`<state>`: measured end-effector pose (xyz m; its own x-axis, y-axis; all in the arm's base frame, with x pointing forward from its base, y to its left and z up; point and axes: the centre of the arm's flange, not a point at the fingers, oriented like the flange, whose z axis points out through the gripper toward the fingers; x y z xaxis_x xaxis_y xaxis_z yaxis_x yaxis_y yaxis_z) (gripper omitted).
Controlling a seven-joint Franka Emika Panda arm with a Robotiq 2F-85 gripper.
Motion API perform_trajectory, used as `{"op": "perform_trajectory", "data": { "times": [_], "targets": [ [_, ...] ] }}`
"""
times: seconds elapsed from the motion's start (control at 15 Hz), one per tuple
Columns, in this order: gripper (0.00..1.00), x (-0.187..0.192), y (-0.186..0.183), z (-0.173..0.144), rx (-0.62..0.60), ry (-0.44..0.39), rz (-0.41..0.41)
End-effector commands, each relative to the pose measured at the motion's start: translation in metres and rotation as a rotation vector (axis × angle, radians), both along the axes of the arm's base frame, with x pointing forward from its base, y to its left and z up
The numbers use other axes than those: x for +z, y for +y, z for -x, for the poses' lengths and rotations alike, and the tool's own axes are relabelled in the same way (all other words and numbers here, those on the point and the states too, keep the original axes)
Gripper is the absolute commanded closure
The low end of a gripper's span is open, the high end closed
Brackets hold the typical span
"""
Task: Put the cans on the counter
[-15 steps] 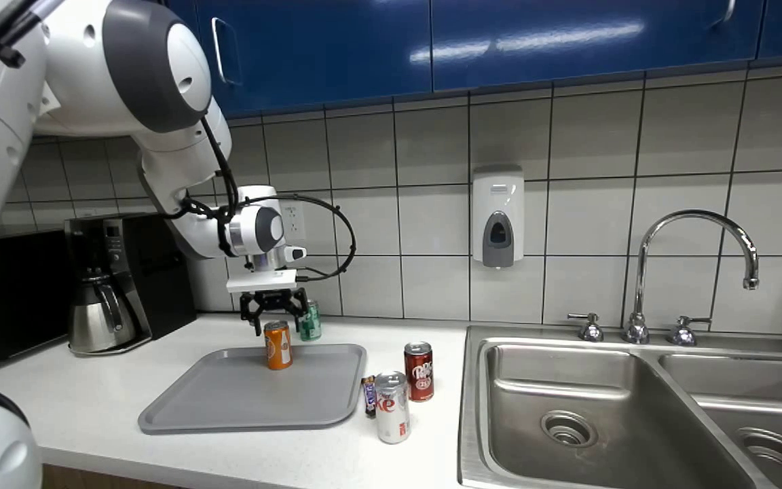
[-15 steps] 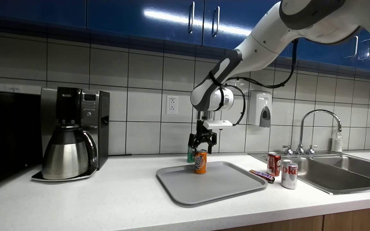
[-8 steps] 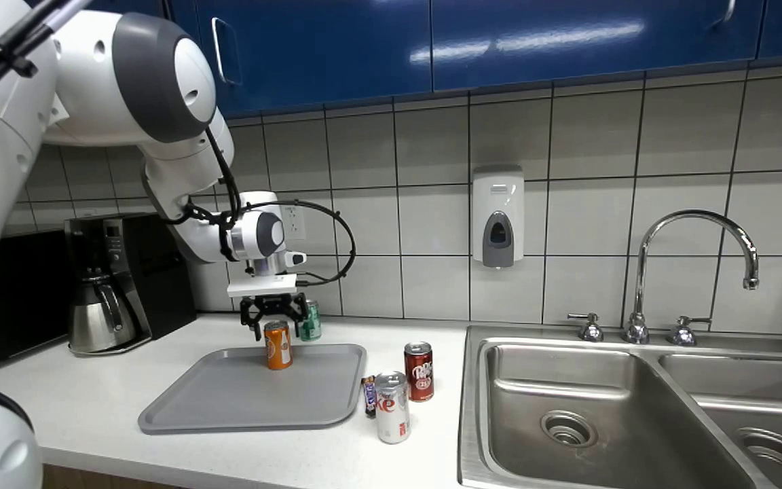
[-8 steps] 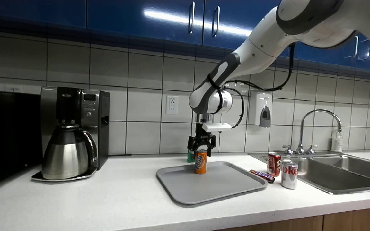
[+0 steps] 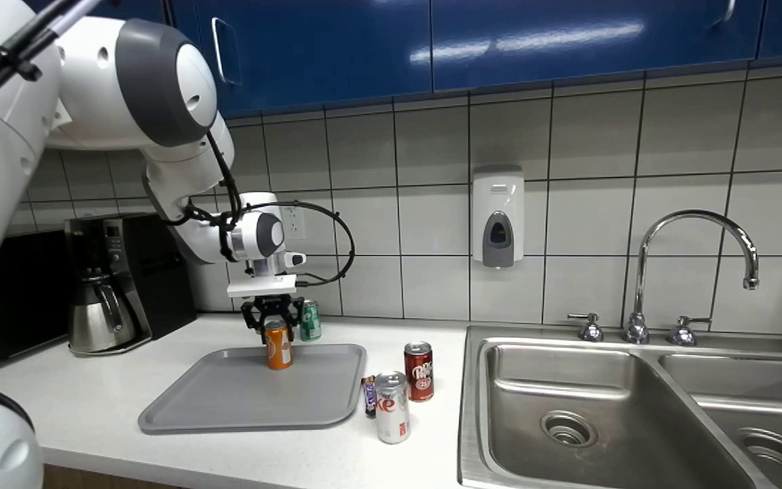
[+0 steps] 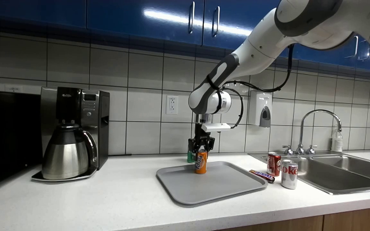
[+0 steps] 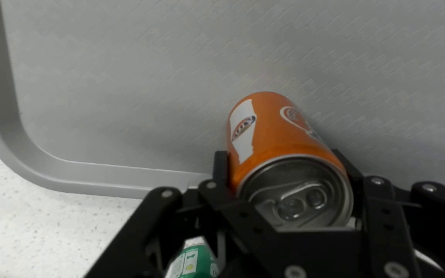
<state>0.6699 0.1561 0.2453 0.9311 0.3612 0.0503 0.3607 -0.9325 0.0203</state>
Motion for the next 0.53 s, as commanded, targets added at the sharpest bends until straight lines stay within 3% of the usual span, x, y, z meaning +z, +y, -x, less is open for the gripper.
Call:
{"op": "perform_trajectory", "data": {
  "times": [0.0,0.47],
  "targets": [
    [0.62,0.011,-0.001,-0.007,-0.005,0.006,0.017],
    [0.62,0.041,-0.023,-0.022,-0.021,-0.013,0.032]
  ]
}}
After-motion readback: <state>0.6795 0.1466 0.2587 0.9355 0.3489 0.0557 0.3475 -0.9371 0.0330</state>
